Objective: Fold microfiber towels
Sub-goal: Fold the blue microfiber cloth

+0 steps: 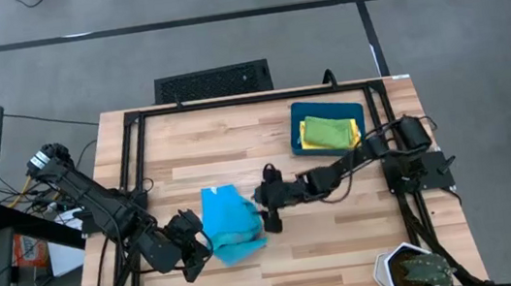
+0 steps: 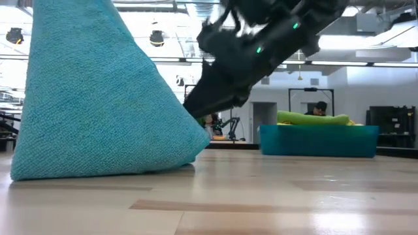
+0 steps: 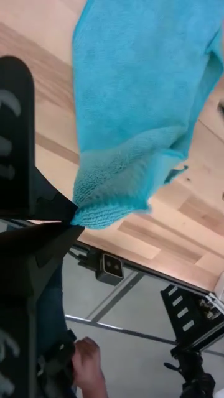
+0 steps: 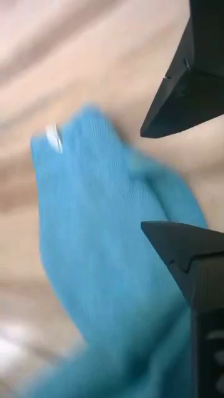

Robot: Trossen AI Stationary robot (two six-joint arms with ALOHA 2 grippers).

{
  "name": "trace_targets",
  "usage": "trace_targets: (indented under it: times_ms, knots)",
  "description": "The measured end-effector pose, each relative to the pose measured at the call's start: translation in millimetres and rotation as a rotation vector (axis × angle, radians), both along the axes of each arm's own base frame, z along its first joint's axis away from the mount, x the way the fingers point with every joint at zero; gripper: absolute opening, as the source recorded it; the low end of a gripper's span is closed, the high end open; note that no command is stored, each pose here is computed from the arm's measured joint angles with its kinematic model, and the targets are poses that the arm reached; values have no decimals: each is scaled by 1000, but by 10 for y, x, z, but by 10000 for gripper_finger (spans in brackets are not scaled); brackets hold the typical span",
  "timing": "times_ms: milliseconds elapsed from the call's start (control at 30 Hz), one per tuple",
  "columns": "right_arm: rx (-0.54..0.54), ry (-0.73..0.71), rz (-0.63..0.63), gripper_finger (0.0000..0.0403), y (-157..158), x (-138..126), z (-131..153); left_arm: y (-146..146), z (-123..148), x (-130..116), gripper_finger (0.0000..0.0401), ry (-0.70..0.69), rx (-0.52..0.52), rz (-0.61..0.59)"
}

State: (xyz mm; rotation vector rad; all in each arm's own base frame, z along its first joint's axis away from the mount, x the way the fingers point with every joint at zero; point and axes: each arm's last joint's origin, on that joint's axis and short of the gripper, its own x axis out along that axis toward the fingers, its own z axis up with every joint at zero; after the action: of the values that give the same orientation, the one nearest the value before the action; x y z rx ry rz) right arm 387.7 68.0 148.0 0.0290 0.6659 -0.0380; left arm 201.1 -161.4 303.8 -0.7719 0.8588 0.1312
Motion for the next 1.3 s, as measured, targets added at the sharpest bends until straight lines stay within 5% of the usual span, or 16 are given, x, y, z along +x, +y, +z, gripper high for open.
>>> trace_targets:
  times_ms: [333, 1300]
  knots:
    - [48, 17, -63, 255, -393, 100, -202, -2, -3, -10, 0, -5, 17, 9]
    - [3, 29, -58, 253, -324, 227, -453, 18, -17, -22, 0, 8, 25, 54]
